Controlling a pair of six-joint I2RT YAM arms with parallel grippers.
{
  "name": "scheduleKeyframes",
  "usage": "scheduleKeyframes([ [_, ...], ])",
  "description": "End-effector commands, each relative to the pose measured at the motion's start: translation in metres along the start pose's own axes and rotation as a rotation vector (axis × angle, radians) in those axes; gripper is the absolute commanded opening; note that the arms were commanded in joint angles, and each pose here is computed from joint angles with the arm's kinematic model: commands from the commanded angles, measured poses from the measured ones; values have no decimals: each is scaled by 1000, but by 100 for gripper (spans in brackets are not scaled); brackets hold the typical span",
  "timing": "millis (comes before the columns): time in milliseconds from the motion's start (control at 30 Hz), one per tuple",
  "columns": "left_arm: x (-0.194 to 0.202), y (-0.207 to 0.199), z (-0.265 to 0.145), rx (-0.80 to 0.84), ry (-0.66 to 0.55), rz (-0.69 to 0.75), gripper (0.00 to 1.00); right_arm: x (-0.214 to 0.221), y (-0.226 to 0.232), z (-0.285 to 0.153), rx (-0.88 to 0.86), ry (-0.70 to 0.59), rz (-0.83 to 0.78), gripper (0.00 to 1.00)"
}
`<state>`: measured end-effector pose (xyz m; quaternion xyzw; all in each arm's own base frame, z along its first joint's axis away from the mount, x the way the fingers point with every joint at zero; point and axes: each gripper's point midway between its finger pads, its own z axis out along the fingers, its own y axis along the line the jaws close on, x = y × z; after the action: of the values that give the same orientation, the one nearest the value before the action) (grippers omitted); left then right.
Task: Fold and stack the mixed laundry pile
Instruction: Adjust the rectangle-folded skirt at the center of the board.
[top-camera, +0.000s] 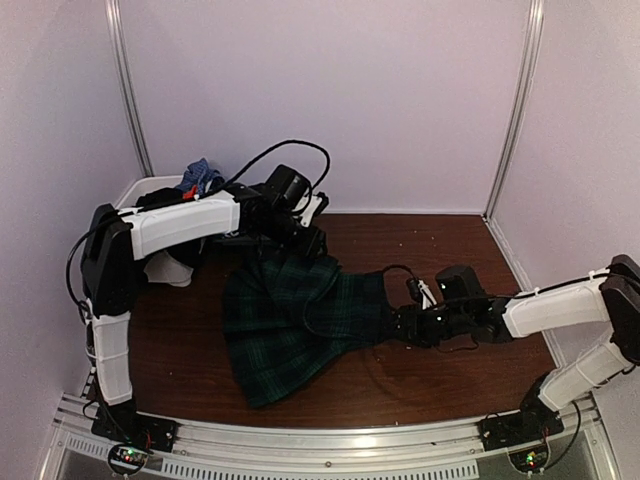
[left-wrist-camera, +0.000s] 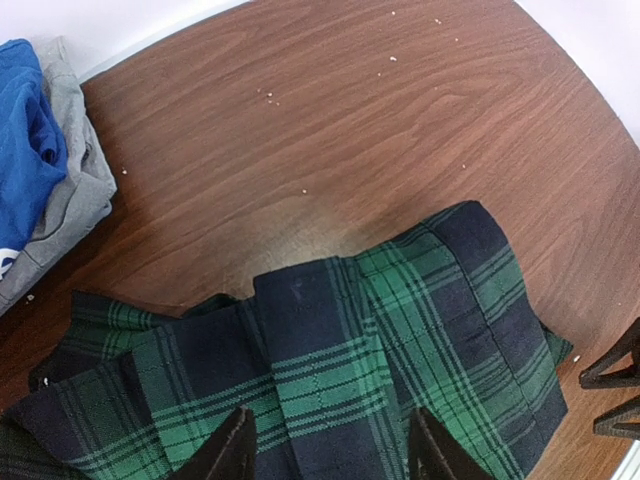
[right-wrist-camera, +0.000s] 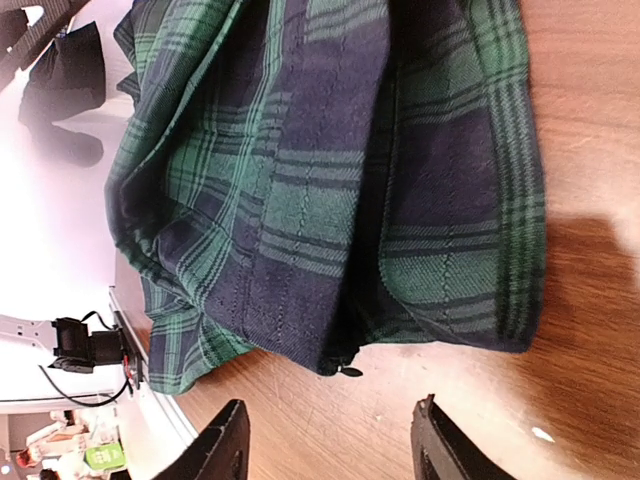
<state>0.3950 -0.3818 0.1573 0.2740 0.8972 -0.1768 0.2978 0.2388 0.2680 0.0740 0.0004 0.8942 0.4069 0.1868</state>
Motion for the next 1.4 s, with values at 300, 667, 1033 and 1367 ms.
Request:
scheduleKeyframes([
  [300, -6, 3, 8, -21, -28, -13, 54, -5, 22, 30, -146, 20, 39, 55],
  [667, 11, -4, 46, -13, 63, -5, 57, -6, 20, 44, -165, 25, 76, 33],
  [1033, 15, -14, 85, 5, 125, 24, 76, -11, 18, 43, -148, 5, 90, 0],
  [1367, 25, 16, 101, -208, 206, 92, 53, -13, 16, 41, -128, -9, 90, 0],
])
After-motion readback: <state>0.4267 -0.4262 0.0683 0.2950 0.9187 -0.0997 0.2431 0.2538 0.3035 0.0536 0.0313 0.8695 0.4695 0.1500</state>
